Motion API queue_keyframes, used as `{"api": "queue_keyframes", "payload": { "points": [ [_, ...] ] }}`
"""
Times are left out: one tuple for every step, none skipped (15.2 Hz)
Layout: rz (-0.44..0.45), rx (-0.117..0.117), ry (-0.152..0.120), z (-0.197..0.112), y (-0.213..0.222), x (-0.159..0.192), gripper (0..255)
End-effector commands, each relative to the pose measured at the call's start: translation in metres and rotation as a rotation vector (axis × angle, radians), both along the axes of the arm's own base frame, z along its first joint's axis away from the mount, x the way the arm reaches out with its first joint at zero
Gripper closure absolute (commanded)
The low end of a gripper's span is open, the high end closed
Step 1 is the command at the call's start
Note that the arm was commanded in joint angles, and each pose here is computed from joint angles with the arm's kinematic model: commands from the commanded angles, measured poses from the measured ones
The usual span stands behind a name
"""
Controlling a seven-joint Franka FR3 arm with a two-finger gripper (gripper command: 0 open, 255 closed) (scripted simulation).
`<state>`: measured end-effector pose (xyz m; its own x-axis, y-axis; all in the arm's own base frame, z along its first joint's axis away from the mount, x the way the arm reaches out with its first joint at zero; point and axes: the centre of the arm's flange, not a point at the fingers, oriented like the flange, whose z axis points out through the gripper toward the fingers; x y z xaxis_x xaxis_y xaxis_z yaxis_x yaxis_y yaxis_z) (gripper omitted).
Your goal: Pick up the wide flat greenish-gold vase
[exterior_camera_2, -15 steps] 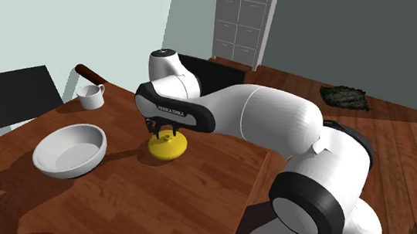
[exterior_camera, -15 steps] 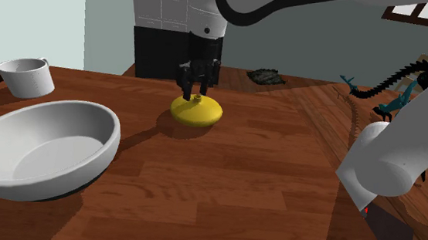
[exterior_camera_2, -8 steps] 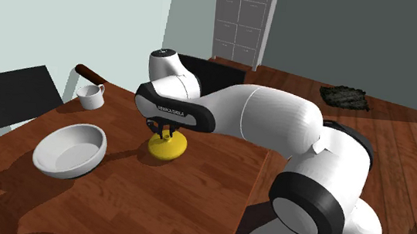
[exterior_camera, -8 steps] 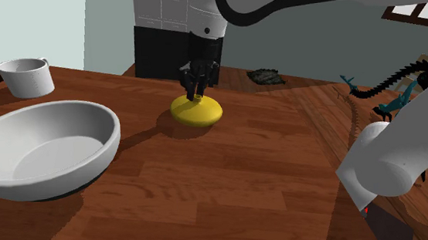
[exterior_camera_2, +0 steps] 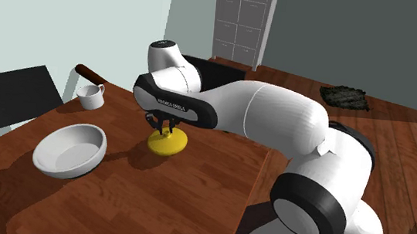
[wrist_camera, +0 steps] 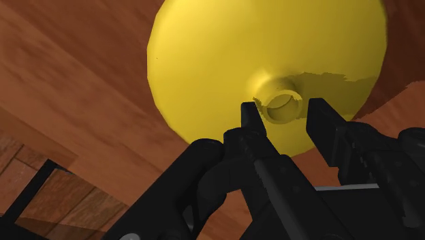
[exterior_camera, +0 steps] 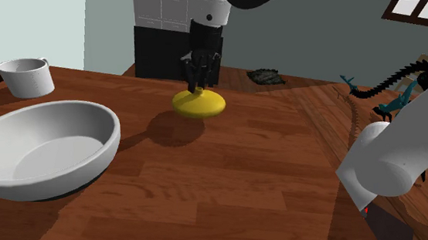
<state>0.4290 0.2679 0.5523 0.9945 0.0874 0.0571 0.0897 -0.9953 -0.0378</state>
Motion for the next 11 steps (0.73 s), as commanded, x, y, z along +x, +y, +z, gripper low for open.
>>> {"api": "queue_keyframes", "payload": {
  "points": [
    [0.0,0.0,0.0,0.011,0.0,0.001,255],
    [0.0,0.0,0.0,0.016,0.0,0.001,255],
    [0.0,0.0,0.0,0.021,0.0,0.001,255],
    [0.0,0.0,0.0,0.027,0.0,0.001,255],
    [0.0,0.0,0.0,0.032,0.0,0.001,255],
    [0.0,0.0,0.0,0.037,0.0,0.001,255],
    [0.0,0.0,0.0,0.043,0.0,0.001,255],
    [0.0,0.0,0.0,0.048,0.0,0.001,255],
    [0.0,0.0,0.0,0.053,0.0,0.001,255],
    [0.0,0.0,0.0,0.054,0.0,0.001,255],
    [0.0,0.0,0.0,0.054,0.0,0.001,255]
  ]
}}
